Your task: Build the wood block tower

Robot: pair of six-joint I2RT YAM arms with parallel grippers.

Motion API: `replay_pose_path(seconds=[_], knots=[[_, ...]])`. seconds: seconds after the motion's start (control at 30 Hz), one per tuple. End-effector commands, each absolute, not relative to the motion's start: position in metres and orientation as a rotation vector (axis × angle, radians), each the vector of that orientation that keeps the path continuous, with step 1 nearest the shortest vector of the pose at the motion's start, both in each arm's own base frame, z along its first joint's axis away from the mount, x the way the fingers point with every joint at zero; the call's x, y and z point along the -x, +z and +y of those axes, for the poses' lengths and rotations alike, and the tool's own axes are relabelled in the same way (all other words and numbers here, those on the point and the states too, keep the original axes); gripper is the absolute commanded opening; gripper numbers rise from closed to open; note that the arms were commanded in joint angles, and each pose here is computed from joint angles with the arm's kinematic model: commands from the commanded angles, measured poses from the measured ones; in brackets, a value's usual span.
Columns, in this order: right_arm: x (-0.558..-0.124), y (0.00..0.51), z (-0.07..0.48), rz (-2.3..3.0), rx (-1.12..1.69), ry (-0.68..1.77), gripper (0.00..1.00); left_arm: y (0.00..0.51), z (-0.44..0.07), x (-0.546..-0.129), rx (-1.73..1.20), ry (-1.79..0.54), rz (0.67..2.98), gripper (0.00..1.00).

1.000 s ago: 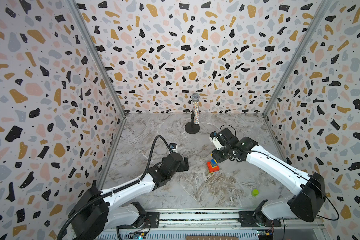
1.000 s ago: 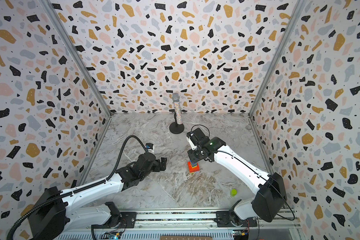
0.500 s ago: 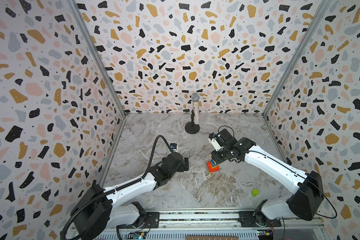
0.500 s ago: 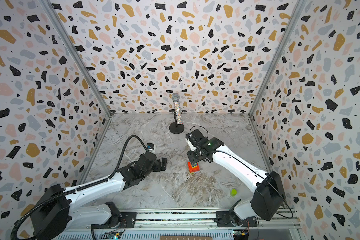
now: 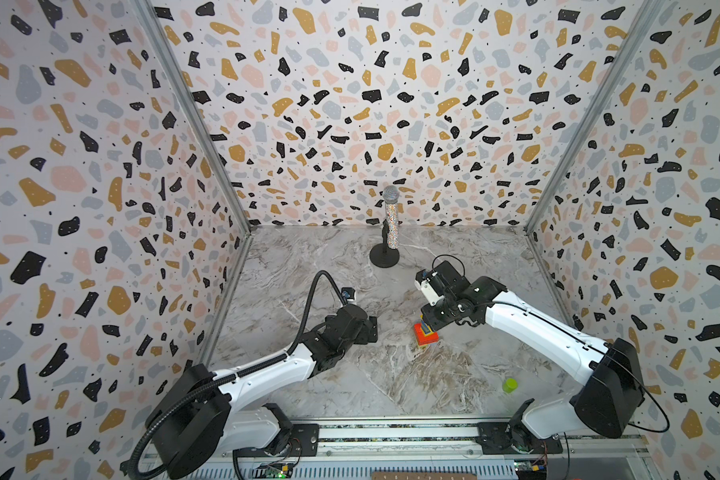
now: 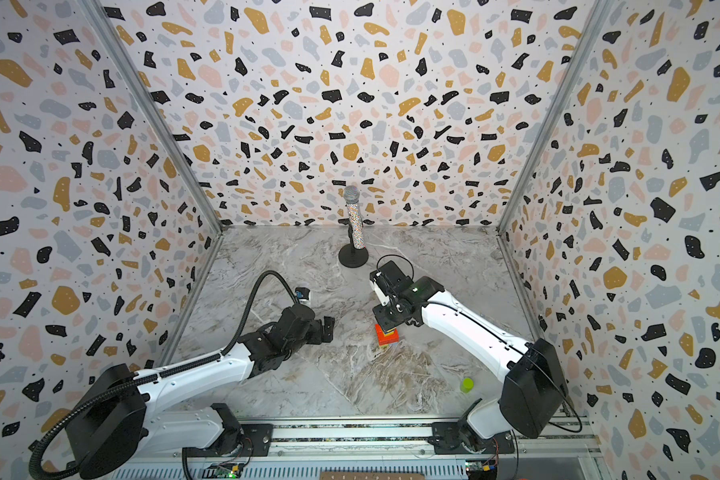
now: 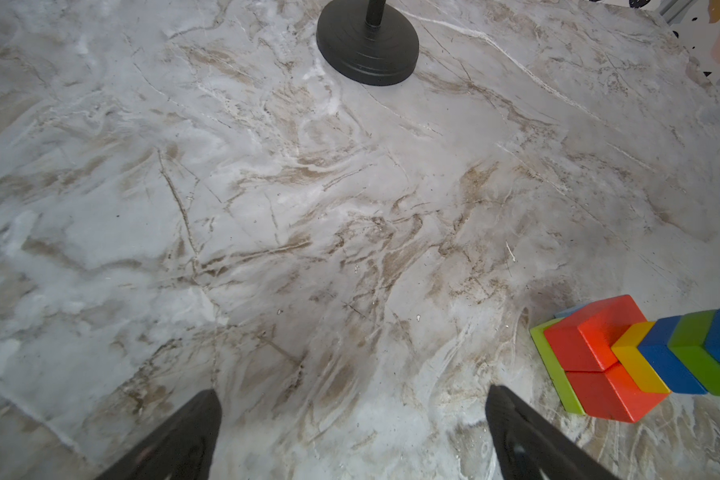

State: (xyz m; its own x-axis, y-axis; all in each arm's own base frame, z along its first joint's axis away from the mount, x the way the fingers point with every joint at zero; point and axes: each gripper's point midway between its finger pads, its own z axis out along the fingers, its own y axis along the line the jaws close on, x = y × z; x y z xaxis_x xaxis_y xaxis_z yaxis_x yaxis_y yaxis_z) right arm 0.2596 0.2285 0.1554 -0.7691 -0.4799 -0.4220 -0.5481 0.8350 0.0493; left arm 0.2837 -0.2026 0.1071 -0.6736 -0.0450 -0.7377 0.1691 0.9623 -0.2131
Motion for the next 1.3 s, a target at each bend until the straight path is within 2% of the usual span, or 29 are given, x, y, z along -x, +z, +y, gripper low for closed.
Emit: replay_pose_path(seconds=[0.0,1.27], knots=[[-0.2584,0.1531,0.2270,2.619,0.787,0.211,0.22,0.1110,-0.2055,-0.2880,-0.088,-0.354,2.263,1.00],[-0.2669,0.1501,0.2303,2.620,0.786,0.183,0.22,0.1080,-0.2049,-0.2887,-0.083,-0.363,2.268,1.00]])
